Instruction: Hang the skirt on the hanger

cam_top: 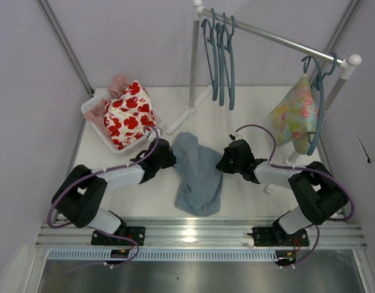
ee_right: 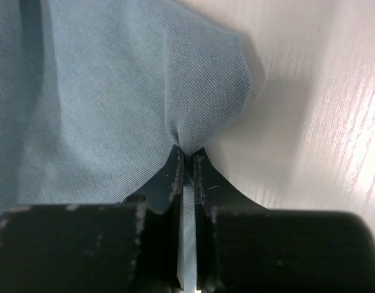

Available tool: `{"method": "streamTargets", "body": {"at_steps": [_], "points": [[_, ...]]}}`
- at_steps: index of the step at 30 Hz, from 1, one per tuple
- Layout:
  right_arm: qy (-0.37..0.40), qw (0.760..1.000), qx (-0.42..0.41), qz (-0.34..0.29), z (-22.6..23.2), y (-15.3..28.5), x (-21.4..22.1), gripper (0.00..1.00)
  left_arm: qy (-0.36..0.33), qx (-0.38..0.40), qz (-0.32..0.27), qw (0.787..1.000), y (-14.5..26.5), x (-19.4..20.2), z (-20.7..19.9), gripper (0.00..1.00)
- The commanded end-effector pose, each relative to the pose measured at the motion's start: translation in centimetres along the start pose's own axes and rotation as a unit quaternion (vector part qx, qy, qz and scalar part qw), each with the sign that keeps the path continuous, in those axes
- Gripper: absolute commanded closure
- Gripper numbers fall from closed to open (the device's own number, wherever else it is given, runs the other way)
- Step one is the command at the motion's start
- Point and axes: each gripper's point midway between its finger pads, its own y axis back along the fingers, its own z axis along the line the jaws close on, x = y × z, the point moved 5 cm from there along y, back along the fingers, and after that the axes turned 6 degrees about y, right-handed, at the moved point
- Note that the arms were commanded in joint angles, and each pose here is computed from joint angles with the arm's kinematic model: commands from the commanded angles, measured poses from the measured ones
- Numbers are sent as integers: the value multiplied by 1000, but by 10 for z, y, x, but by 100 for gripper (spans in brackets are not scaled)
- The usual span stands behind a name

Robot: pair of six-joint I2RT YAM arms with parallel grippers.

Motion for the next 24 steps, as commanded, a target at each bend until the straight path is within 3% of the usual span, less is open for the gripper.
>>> {"method": "streamTargets", "body": {"at_steps": [1, 4, 10, 15, 17, 18, 20, 21, 23, 24], "points": [[8, 1000, -3, -23, 11, 10, -23, 100, -30, 52, -40, 997, 8, -25, -20, 100], [21, 999, 5, -48, 15, 32, -38, 100, -75, 61, -68, 993, 25, -48, -32, 100], [42, 994, 29, -91, 17, 85, -63, 100, -145, -1, -142, 979, 72, -100, -34, 100], [56, 995, 12, -87, 28, 112, -73, 100, -156, 27, -232, 960, 124, -131, -38, 97], [58, 995, 9, -84, 29, 114, -76, 100, -158, 10, -244, 957, 124, -130, -28, 80], [58, 995, 11, -74, 29, 110, -76, 100, -163, -7, -229, 960, 120, -126, -21, 54], [53, 997, 19, -61, 24, 104, -76, 98, -154, -13, -211, 965, 120, -128, -28, 21], [51, 997, 16, -58, 26, 103, -80, 87, -159, -26, -183, 970, 109, -121, -26, 8], [54, 998, 14, -27, 25, 94, -75, 64, -146, -38, -147, 978, 109, -117, -29, 4], [56, 998, -2, -18, 31, 94, -75, 40, -143, -40, -129, 980, 106, -112, -29, 2]]}}
